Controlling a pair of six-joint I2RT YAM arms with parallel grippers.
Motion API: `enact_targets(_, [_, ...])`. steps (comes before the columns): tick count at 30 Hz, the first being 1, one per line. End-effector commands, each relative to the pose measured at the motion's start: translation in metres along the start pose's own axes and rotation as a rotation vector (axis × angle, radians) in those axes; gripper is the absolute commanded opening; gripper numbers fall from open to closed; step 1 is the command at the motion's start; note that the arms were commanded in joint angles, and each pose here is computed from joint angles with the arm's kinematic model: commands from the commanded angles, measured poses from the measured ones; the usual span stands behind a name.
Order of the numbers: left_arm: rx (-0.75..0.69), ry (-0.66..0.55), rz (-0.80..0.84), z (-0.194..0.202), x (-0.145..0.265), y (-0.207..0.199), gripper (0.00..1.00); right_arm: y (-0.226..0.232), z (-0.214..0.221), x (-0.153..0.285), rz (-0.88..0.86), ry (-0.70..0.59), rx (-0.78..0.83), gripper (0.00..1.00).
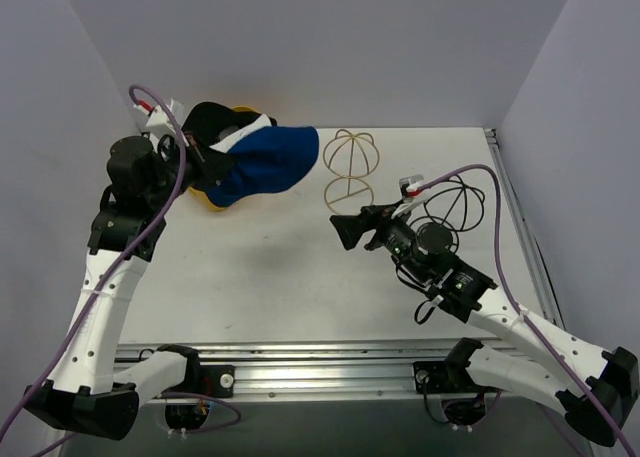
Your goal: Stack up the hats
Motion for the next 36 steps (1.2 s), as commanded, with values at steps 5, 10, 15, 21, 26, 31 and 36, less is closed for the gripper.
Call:
enact_targets(5, [0.072,0.152,0.316,0.043,0.012,-0.038,0.02,0.028,-0.043,-0.007,-0.122,-0.120,-0.025,0.78])
enact_targets(10, [0.093,0.163,0.367,0.053,0.019,-0.046,0.02,0.028,-0.033,-0.014,-0.109,-0.086,-0.108,0.73])
enact_targets(15, [0.110,0.165,0.396,0.057,0.022,-0.048,0.02,0.024,-0.024,-0.015,-0.089,-0.092,-0.180,0.71])
enact_targets(21, [0.128,0.148,0.419,0.057,0.030,-0.050,0.02,0.021,-0.019,-0.014,-0.086,-0.111,-0.204,0.70])
enact_targets(26, [0.146,0.138,0.427,0.055,0.033,-0.052,0.02,0.018,-0.014,-0.012,-0.088,-0.112,-0.198,0.70])
enact_targets(31, [0.148,0.118,0.426,0.050,0.039,-0.055,0.02,0.015,-0.018,-0.004,-0.074,-0.142,-0.189,0.69])
enact_targets(36, [0.171,0.110,0.457,0.048,0.039,-0.059,0.02,0.016,-0.020,-0.001,-0.082,-0.138,-0.183,0.69])
Point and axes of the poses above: each gripper's point midway between its finger pads, its own x axis back along the fingers, its own y axis along the line the jaws close on, z = x × y, the point moved 10 cm from there along x, back along the fingers, and after that the axes turned 1 degree about x, right-handed, at the moved point
